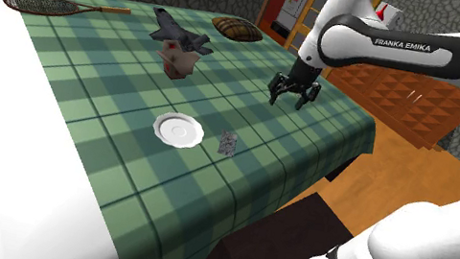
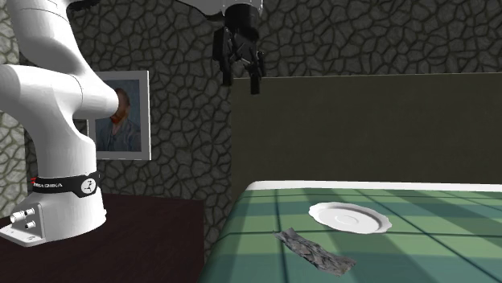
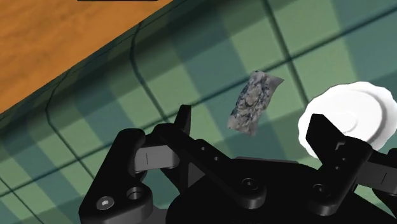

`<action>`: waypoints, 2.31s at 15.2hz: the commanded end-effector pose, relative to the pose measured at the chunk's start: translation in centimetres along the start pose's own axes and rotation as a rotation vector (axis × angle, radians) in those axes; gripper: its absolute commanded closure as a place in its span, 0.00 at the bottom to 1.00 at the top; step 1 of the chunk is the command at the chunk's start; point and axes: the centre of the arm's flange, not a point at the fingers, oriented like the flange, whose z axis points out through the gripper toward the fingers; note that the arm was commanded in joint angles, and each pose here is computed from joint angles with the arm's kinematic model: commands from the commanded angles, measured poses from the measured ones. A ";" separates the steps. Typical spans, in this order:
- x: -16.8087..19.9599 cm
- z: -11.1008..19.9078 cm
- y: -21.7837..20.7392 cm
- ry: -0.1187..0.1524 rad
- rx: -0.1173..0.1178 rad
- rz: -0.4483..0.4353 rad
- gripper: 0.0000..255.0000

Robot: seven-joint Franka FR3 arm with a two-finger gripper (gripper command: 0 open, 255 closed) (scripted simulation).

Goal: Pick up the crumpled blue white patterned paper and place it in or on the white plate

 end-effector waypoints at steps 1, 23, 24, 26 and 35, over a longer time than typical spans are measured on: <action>1.4 2.3 -1.2 -0.021 -0.010 0.033 0.00; 15.0 29.2 -9.2 -0.255 -0.129 0.382 0.00; 15.1 29.5 -9.3 -0.257 -0.130 0.385 0.00; 14.8 30.5 -9.2 -0.257 -0.130 0.385 0.00; 14.0 33.3 -9.0 -0.257 -0.130 0.385 0.00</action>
